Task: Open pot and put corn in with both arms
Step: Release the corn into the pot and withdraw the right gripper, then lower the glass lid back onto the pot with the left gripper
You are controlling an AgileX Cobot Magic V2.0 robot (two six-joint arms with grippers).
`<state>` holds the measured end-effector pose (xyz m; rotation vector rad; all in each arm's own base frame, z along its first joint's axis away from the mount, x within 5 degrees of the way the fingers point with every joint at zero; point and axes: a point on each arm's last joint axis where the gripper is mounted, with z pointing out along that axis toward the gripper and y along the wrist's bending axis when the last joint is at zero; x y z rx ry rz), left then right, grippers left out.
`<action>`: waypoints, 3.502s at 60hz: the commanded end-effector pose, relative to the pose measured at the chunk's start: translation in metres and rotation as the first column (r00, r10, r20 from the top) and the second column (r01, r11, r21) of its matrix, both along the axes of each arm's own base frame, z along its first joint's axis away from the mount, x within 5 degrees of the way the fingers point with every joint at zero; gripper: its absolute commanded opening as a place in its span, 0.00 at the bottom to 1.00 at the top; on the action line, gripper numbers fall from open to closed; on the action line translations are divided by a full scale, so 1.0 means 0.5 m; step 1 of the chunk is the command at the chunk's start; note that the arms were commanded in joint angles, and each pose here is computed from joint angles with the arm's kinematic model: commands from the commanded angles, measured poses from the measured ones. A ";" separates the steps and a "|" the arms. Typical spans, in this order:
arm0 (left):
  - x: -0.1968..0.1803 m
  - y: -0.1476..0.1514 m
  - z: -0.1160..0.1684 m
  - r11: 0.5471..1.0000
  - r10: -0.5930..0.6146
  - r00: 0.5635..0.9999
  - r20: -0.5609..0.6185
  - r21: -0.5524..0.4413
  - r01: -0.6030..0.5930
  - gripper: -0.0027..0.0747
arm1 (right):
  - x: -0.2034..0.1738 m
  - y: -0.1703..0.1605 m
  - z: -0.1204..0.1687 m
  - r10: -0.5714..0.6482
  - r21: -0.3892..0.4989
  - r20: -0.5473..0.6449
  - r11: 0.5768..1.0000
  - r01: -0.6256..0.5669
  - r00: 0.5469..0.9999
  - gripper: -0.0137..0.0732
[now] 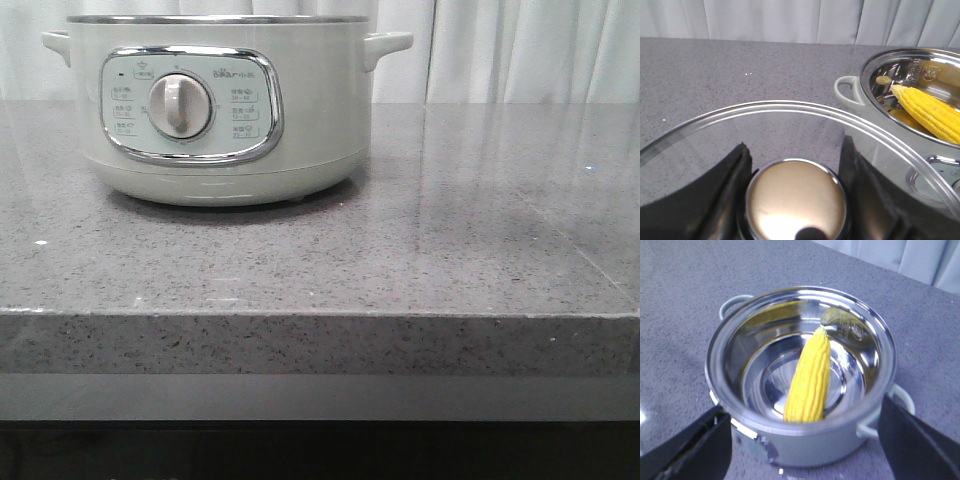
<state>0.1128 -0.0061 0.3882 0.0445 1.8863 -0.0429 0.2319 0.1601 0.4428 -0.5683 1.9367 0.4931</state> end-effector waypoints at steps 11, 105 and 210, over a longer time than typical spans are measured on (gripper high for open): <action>-0.004 0.000 0.051 1.000 0.004 0.982 0.190 -0.021 0.000 0.32 | -0.130 -0.092 0.002 -0.036 0.106 0.176 0.994 0.018 0.984 0.86; 0.055 -0.066 0.089 0.967 -0.170 0.893 0.417 -0.104 0.232 0.32 | -0.223 -0.153 -0.031 -0.045 0.142 0.226 0.990 0.013 0.973 0.86; 0.465 -0.348 0.053 0.910 -0.399 0.900 0.173 -0.048 0.413 0.32 | -0.223 -0.153 -0.031 -0.045 0.142 0.226 0.990 0.013 0.973 0.86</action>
